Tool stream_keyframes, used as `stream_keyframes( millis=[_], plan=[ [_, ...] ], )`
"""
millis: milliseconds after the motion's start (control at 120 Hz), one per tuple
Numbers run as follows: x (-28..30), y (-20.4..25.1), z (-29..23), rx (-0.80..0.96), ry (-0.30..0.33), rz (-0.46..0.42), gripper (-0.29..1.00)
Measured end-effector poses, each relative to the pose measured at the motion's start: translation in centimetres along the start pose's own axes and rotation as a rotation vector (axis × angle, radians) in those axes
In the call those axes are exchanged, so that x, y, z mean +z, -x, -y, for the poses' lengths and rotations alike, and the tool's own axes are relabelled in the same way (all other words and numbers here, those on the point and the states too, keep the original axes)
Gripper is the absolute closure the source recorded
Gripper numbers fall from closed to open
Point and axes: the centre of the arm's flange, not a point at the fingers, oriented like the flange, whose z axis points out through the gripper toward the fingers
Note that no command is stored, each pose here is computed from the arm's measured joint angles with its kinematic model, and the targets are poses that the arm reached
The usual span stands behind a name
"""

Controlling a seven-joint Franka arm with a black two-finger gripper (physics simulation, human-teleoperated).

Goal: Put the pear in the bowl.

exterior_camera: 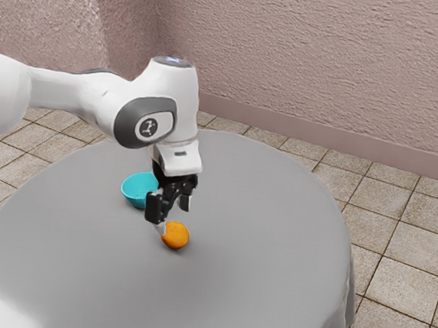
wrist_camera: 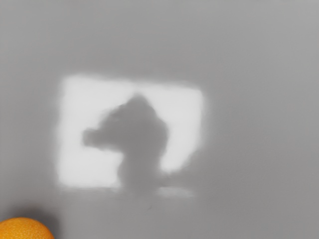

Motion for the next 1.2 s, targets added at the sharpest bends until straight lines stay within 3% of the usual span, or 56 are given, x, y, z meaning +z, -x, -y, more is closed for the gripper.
stream_keyframes(
  millis=[183, 508, 1083, 1200],
  plan=[
    [3.0, 7.6, 5.5, -0.091, -0.022, -0.046, 0.0],
    [9.7, 6.8, 9.1, -0.018, 0.026, -0.058, 0.0],
    [15.7, 7.1, 11.7, 0.022, -0.005, -0.071, 0.0],
    [15.6, 7.2, 11.8, 0.026, -0.013, -0.071, 0.18]
  ],
)
